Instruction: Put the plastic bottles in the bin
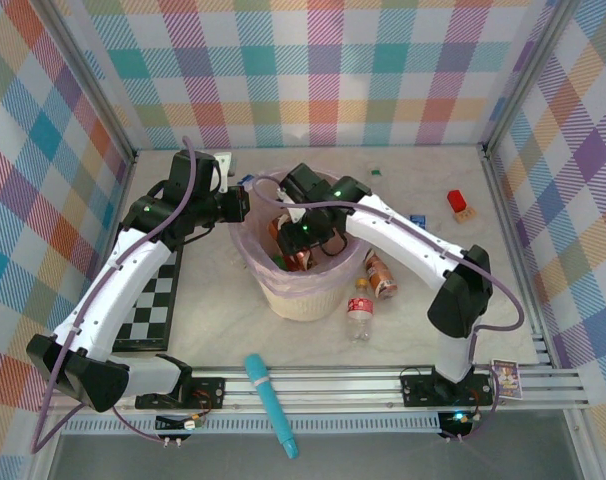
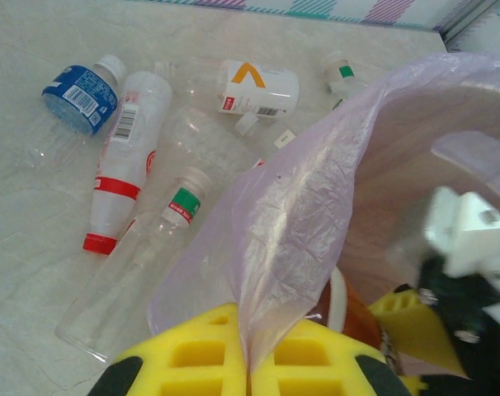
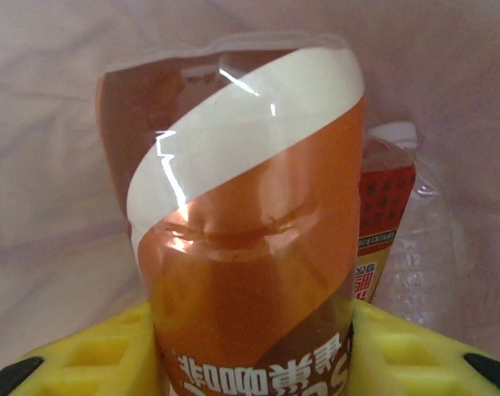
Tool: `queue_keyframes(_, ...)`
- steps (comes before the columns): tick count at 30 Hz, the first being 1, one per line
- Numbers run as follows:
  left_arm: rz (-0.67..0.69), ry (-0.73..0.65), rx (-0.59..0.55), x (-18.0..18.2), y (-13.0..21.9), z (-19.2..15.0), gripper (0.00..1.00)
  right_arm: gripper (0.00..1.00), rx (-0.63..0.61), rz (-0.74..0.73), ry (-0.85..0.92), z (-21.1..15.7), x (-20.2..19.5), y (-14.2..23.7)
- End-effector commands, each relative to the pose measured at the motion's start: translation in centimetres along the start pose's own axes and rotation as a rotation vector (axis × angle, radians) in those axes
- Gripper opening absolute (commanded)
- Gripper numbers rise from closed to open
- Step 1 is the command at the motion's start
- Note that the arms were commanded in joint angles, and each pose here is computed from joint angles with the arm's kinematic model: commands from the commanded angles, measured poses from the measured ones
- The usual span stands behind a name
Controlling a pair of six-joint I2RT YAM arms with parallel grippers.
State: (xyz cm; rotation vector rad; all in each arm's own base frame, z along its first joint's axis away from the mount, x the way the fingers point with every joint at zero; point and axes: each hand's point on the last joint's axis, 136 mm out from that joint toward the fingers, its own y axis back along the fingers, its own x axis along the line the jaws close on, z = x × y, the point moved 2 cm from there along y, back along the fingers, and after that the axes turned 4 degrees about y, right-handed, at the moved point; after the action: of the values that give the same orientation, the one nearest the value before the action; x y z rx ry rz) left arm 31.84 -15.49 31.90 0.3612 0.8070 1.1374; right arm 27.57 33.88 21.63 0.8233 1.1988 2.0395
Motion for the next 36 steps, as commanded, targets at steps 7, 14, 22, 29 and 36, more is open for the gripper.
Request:
queue_keyframes(7,-0.044,0.005,-0.052,-1.0,0.2,1.2,0.00,0.70,0.043,-0.016,-0.044,-1.2,-0.4,-3.9)
queue_keyframes(14,-0.051,0.006,-0.047,-1.1,-0.2,1.3,0.00,0.86,-0.011,0.005,0.051,0.4,0.6,0.3)
queue_keyframes(22,-0.058,-0.002,-0.045,-1.3,-0.2,1.3,0.00,0.99,-0.228,0.013,0.147,2.5,1.4,9.7)
queue_keyframes(29,-0.045,0.001,-0.045,-1.1,-0.2,1.3,0.00,0.99,-0.396,-0.067,0.160,2.7,-1.5,16.6)
queue_keyframes(36,-0.054,0.005,-0.055,-1.2,-0.2,1.4,0.00,0.99,-0.527,-0.128,-0.034,1.7,-8.6,21.7)
